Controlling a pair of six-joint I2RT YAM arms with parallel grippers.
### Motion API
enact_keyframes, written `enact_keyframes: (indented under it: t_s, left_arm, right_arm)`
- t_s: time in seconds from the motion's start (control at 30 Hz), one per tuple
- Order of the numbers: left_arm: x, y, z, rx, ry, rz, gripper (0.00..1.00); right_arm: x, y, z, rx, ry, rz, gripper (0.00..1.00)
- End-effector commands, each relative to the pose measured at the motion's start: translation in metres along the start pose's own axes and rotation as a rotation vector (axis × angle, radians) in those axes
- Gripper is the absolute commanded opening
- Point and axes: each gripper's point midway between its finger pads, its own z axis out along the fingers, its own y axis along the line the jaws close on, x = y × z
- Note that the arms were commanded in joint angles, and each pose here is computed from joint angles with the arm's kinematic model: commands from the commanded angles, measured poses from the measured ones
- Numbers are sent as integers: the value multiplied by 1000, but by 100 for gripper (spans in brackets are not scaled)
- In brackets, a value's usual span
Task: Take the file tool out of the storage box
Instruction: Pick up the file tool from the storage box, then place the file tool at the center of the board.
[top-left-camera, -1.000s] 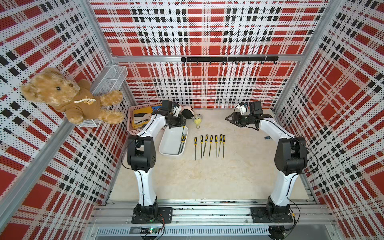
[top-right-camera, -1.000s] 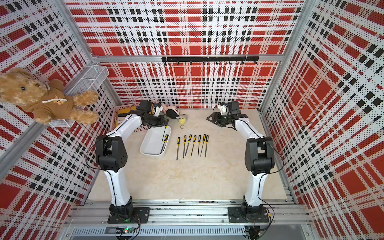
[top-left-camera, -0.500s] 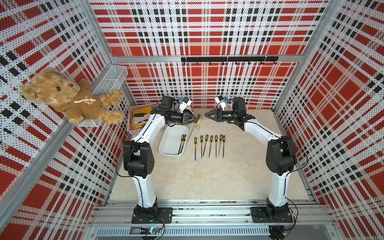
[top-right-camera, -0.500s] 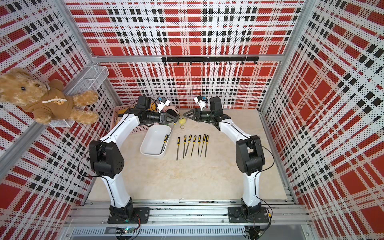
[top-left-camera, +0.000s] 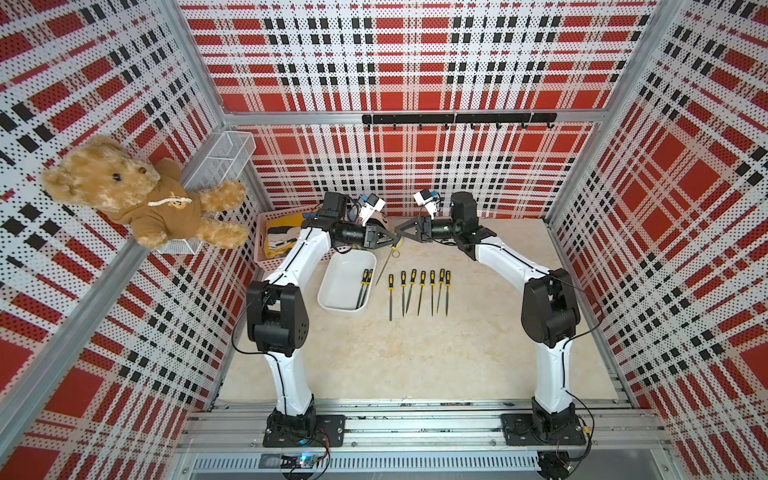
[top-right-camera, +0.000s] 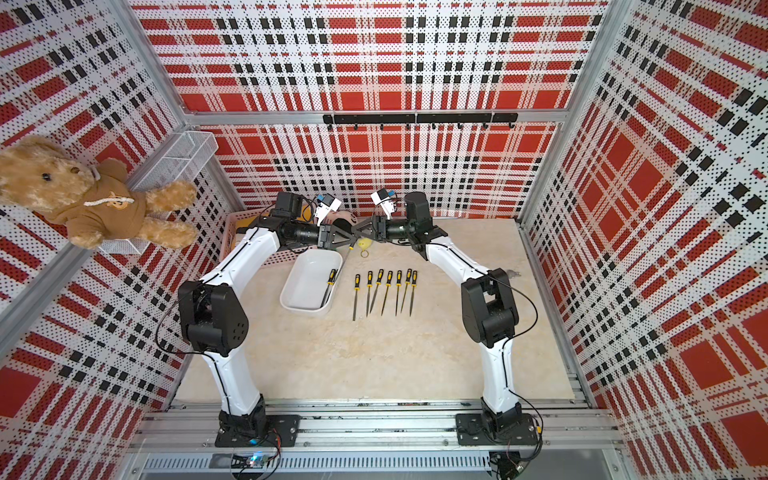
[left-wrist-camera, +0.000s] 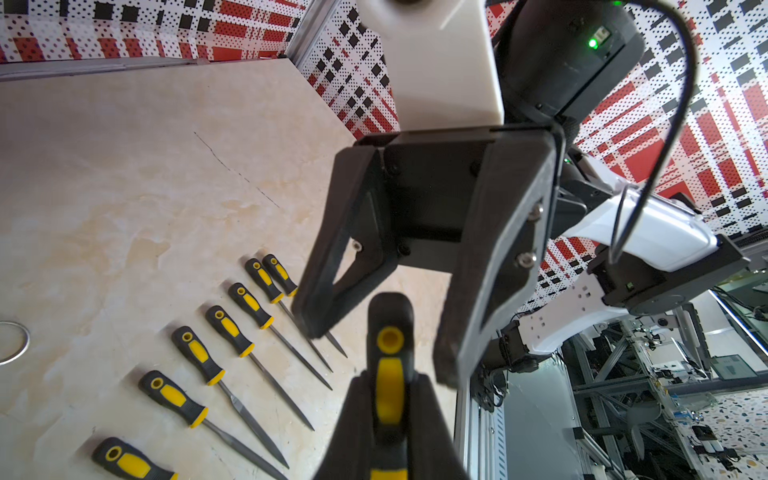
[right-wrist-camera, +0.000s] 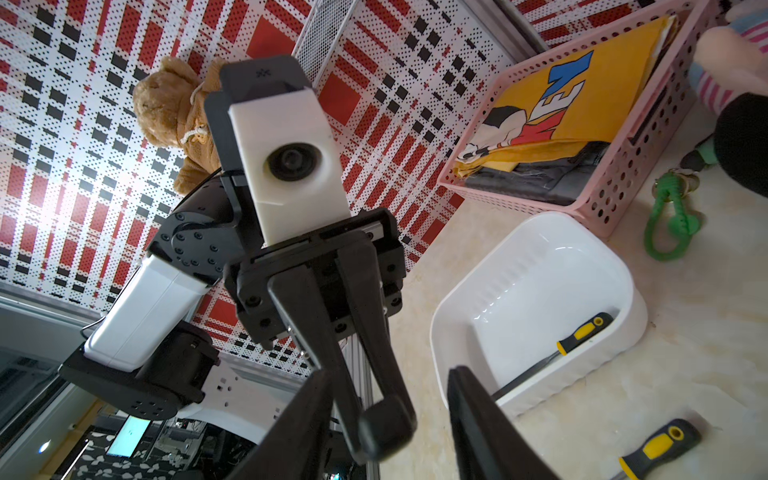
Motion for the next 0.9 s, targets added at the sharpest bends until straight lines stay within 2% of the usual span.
enact_keyframes:
  t_s: [0.0,0.13,0.23,0.27,0.3,0.4,0.5,0.57,0.7,0.8,0.87]
  left_arm:
    - [-4,-12,-6,21,-13,39,0]
    - [-4,-13,-7,22,-13,38,0]
    - [-5,-9,-8,0,-15,37,0]
    - [-5,-7,-9,-12,-16,37,13]
    - [-5,-2,-10,-40,-16,34,37]
    - [-5,19,-14,-166,-15,16,70]
    - [-7,61,-29,-413,-32,-32,100]
    - [-8,83,-41,-549,-44,-53,99]
    - [-10,119,-75,-832,-88,-82,99]
    - [-12,128,-89,-938,-115,-81,99]
    - [-14,132,-95,-977,-132,-89,99]
  right_arm:
    - [4,-1,5,-30,23,-9,46]
    - [5,-3,6,-24,19,-4,17]
    - [3,-1,5,-21,13,-8,5]
    - [1,-1,4,-14,9,-11,3]
    - [0,-1,3,-2,4,-14,1]
    - [-7,-10,-10,70,-7,-4,0]
    - [-4,-41,-38,237,25,83,0]
    - [2,-55,-61,322,60,129,0]
    - [32,-96,-120,585,152,294,0]
    - [68,-124,-158,745,241,429,0]
    - [84,-133,-174,817,294,466,0]
